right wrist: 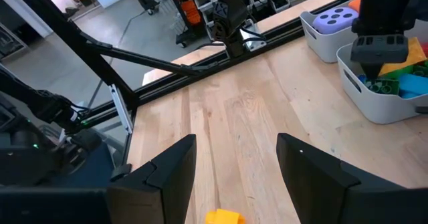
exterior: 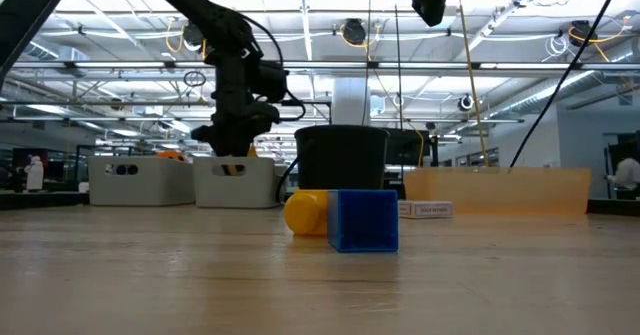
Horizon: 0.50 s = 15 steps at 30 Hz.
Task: Pick & Place Toys
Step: Put the yellow game piece into the right gray bin, then put the red deck of cards into the orange bin
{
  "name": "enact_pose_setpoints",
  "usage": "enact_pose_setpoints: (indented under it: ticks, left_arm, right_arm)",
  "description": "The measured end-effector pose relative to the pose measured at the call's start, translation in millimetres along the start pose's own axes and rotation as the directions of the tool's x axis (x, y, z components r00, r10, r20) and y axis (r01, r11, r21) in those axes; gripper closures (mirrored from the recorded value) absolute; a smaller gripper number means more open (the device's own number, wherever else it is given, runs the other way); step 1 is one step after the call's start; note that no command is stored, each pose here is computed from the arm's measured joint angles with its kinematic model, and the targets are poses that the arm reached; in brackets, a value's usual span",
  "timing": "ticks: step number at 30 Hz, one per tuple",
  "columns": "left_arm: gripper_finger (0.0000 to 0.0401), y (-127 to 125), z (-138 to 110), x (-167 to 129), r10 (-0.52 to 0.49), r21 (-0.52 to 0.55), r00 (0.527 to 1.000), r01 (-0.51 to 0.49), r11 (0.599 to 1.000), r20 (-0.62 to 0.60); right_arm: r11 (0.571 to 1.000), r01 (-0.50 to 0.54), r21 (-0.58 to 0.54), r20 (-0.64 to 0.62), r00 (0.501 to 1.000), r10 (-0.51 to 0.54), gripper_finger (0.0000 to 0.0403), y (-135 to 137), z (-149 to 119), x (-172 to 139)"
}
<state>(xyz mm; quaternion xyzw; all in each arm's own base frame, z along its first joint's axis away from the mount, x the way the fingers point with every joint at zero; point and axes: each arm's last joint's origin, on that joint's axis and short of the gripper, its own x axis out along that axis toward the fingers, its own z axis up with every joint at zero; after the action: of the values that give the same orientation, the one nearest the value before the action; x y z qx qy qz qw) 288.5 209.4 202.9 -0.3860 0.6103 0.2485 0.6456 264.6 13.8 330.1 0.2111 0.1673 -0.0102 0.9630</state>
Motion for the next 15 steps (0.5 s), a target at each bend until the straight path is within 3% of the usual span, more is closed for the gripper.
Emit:
enact_pose_setpoints:
  ticks: [8,15]
  left_arm:
    - [0.0188,2,1,-1,-0.001,-0.004,1.0,0.001,1.0,0.009]
    - [0.0166,7,-1,-11,-0.055,-0.007,0.998,0.055,0.998,0.017]
  right_arm:
    - [1.0,0.0,-0.007,0.0,1.0,0.0,0.0202,0,0,0]
    - [1.0,0.001,-0.015,-0.001,1.0,-0.001,0.0202,0,0,0]
